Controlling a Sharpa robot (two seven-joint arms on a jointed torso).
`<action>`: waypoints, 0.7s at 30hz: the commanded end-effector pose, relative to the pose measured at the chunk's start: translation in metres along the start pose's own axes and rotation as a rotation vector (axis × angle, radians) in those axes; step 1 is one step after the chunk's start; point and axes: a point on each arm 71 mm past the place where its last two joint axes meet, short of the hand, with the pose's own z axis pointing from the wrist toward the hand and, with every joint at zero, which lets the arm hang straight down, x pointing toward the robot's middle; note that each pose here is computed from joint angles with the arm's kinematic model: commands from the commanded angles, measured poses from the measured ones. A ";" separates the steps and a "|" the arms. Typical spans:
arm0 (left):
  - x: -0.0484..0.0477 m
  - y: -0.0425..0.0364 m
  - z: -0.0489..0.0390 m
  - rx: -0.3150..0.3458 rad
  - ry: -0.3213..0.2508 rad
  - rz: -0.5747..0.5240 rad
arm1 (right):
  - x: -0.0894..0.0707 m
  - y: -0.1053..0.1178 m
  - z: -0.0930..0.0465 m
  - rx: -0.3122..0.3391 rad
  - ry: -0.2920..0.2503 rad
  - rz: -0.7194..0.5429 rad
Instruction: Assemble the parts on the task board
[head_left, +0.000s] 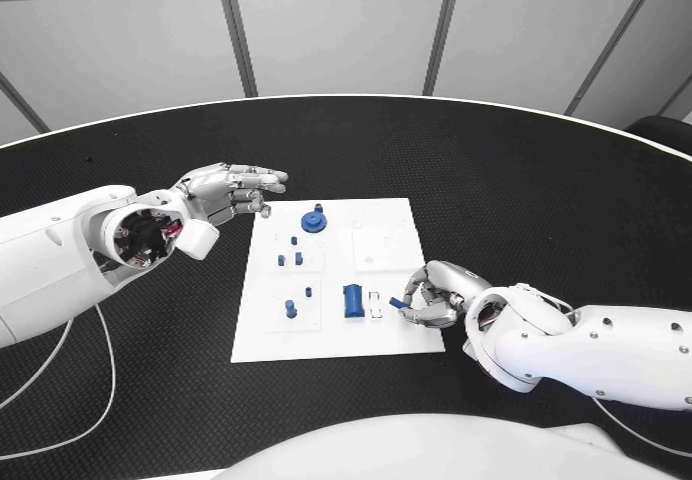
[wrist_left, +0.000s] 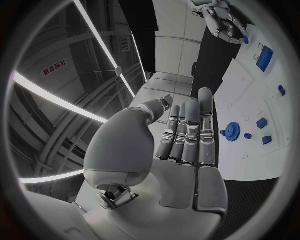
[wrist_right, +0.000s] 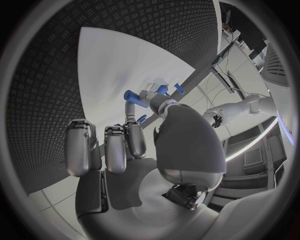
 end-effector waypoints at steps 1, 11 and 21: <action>0.0007 0.0000 0.0006 0.000 0.003 0.000 | 0.005 0.004 0.006 0.001 0.022 0.014; 0.0012 0.0000 0.0010 -0.002 0.004 0.000 | 0.013 0.010 0.017 -0.001 0.040 0.045; 0.0018 0.0000 0.0019 -0.002 0.006 0.001 | 0.015 0.016 0.020 -0.016 0.040 0.054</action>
